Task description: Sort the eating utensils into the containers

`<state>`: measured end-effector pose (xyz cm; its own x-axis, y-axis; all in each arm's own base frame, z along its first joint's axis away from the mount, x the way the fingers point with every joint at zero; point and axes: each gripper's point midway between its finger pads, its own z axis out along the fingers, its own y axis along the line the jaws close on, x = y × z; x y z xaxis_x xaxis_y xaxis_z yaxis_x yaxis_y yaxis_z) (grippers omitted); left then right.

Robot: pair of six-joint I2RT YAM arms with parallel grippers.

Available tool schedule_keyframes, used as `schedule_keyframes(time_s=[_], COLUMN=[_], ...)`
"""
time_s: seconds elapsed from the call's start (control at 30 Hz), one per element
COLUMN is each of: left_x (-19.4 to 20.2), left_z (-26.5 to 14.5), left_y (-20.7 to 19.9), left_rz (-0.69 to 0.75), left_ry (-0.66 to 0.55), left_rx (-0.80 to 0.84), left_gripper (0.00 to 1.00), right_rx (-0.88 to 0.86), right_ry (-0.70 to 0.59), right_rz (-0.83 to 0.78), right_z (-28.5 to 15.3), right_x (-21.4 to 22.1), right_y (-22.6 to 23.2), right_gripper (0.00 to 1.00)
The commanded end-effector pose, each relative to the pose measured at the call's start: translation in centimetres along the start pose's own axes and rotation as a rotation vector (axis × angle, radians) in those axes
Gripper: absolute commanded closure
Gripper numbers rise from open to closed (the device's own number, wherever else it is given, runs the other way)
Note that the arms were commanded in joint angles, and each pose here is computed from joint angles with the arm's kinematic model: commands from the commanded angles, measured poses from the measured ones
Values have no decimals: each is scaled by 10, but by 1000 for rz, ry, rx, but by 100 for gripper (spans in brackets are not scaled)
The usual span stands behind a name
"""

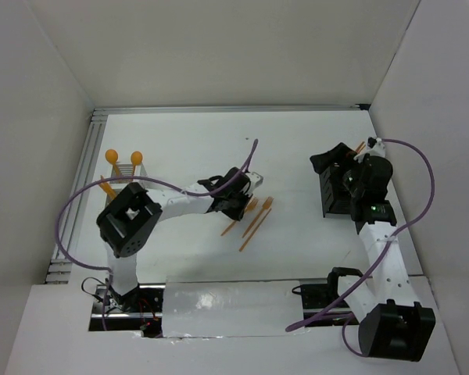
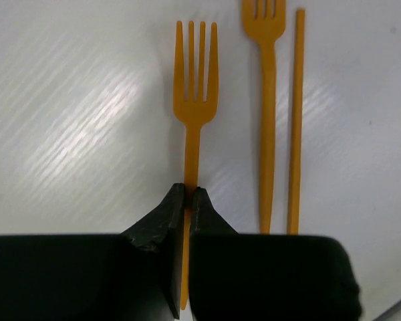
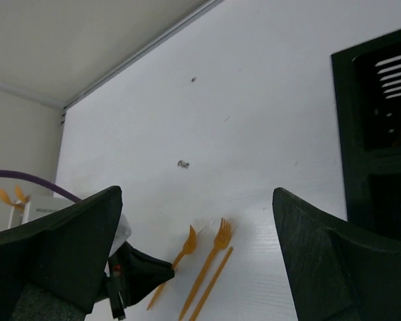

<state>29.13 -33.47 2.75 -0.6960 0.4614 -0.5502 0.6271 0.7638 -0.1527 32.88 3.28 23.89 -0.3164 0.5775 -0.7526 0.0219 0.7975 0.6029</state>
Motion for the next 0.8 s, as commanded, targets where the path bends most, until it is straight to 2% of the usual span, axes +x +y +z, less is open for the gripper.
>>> schedule_keyframes(time_s=[0.0,0.03,0.13,0.37,0.63,0.77], left_x=[-33,-28,-50,-72,-86,-91], left_z=[-51,-55,-81,-116,-131,-133], left_y=[-6,-6,-18,-33,-48,-49], left_rz=[-88,-90,-40,11,56,54], left_ry=[-168,-181,-303,-411,-441,-449], left_rx=[108,127,190,258,312,309], left_gripper=[100,100,100,100,100,100], right_rx=[-161,-179,-206,-275,-287,-306], right_ry=[33,49,95,192,253,277], right_rz=[63,65,63,17,-48,-63], right_z=[4,6,14,30,42,43], right_x=[12,19,35,73,108,120], right_y=[28,32,46,89,116,126], right_gripper=[0,0,0,0,1,9])
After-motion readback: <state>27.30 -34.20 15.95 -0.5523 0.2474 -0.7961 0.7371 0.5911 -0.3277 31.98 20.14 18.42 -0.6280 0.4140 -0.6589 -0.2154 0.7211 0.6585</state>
